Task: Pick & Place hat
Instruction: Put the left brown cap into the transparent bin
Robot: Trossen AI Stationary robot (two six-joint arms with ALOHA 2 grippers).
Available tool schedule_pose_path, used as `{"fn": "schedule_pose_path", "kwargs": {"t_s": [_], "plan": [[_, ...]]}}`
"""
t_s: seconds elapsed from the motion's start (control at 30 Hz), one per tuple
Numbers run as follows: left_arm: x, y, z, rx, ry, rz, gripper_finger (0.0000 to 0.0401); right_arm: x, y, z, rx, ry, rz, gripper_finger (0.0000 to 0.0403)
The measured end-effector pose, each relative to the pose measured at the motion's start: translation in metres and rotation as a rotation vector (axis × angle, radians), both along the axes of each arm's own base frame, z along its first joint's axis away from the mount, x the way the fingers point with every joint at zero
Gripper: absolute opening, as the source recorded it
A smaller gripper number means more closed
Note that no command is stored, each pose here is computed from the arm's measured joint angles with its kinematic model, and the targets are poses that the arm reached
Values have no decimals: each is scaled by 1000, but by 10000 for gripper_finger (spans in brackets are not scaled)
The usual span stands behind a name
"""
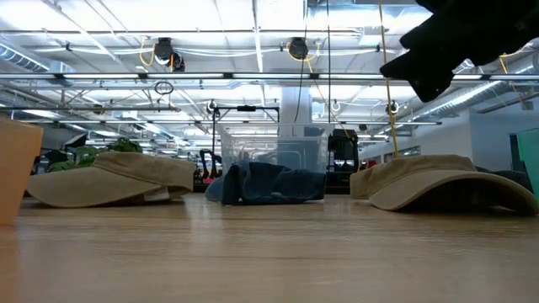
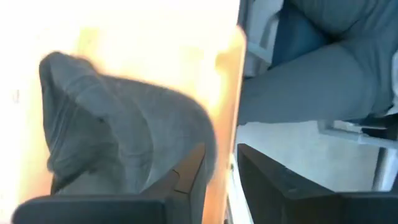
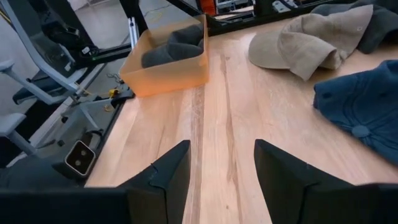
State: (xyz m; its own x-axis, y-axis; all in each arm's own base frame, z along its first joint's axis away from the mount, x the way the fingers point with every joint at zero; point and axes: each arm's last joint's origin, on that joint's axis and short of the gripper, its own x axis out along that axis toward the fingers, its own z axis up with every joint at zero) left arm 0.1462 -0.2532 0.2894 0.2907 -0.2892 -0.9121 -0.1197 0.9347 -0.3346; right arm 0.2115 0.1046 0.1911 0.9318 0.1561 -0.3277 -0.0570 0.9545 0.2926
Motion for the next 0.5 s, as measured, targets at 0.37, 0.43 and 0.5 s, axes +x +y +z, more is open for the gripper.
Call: {"fn": "schedule_pose_path", "kwargs": {"t_s": [0.37, 0.43, 0.5], "plan": [[11, 14, -18, 178, -117, -25, 90, 2, 1, 2, -27, -38, 17, 155], [17, 21, -23, 254, -173, -7, 90, 3, 2, 4, -21, -62, 17, 155], [23, 30, -28, 331, -189, -7, 90, 3, 2, 5, -15, -75, 17, 155]]}}
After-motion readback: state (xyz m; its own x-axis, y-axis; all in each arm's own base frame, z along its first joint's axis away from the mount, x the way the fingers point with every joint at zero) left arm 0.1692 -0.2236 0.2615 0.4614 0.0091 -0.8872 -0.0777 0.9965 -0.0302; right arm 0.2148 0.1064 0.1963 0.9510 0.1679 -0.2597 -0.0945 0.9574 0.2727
